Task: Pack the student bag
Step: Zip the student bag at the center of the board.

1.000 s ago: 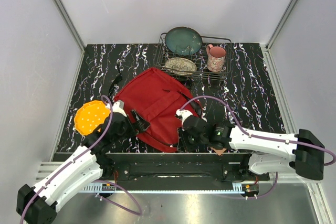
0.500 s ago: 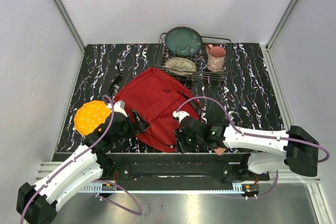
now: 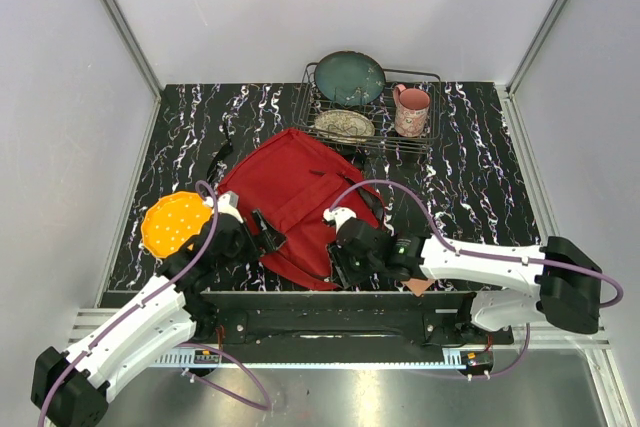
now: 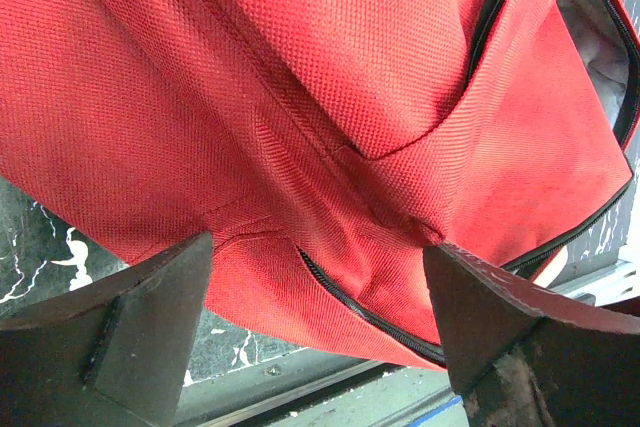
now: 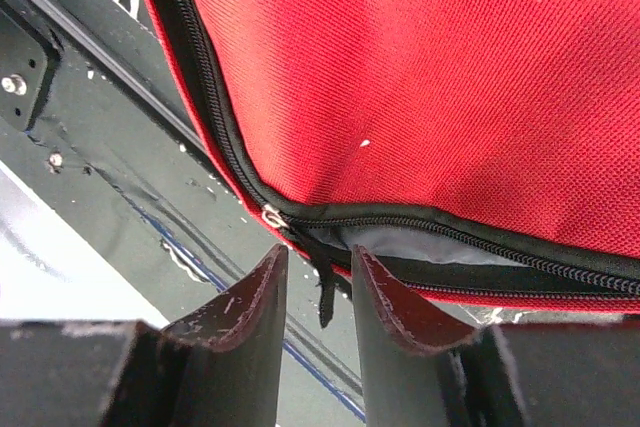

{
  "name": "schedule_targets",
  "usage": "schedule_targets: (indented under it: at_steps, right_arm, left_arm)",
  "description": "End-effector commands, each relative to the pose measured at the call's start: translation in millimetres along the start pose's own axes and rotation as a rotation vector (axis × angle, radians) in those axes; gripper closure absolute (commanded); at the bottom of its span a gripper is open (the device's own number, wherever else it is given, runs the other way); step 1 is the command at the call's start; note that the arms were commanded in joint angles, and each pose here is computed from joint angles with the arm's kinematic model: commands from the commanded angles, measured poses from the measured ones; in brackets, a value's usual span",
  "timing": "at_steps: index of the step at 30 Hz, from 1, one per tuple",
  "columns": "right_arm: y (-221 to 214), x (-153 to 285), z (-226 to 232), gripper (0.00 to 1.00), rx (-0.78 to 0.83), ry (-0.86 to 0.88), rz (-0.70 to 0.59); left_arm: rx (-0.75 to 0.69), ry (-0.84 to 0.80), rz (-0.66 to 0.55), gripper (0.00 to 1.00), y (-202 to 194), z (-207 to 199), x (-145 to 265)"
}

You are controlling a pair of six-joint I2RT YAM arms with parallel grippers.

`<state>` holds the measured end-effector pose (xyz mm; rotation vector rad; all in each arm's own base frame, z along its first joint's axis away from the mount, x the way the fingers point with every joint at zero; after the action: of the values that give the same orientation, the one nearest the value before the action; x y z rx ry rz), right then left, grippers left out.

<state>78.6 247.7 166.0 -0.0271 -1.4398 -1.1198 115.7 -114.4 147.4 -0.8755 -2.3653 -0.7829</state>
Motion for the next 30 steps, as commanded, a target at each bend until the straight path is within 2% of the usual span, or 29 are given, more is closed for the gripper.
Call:
schedule_targets:
  at_steps: [1,11,14,17,19,20,24,27,30]
  right_arm:
    - [8.2,-2.6,3.8,0.62,0.028,0.012,-0.013]
    - [2.7,-11.8,7.7,0.65,0.056,0.089,0.029]
    - [0.5,-17.5,7.6,0.71,0.054,0.095,0.051]
    - [-0.3,-19.9,7.9,0.85,0.051,0.099,0.059]
    - [-0.7,-19.5,7.8,0.98,0.048,0.099,0.057]
    - [0.2,-18.8,8.3,1.0,0.048,0.098,0.049]
    - [1.4,-13.2,8.1,1.0,0.044,0.094,0.03]
    - [3.3,-7.6,8.9,1.0,0.044,0.1,0.017]
    - [5.2,-0.5,11.5,1.0,0.04,0.134,0.007]
  left_arm:
    - [-0.021,-0.082,-0.01,0.11,5.9,-16.8,4.6]
    - [-0.017,-0.094,0.008,0.11,3.3,-15.2,5.8]
    - [-0.019,-0.099,0.007,0.11,3.9,-16.6,6.5]
    - [-0.021,-0.102,0.007,0.11,4.0,-16.9,6.8]
    - [-0.021,-0.101,0.008,0.11,3.8,-16.6,7.0]
    - [-0.021,-0.102,0.01,0.11,3.6,-16.3,7.0]
    - [-0.018,-0.096,-0.003,0.11,4.0,-14.7,9.3]
    - [-0.019,-0.052,-0.033,0.01,6.6,-11.3,17.8]
    - [-0.01,-0.062,-0.081,0.01,11.7,-14.4,32.1]
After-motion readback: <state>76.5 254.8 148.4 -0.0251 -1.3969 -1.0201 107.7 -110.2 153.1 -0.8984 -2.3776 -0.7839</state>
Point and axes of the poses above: each gripper's point midway between its finger pads, its own x axis back along the fingers, its own z axis along the line the jaws close on, y = z × x, the point moved 10 cm from there along x, back along the fingers, and after that the axes turned 14 degrees about x, right-handed, at the moved point
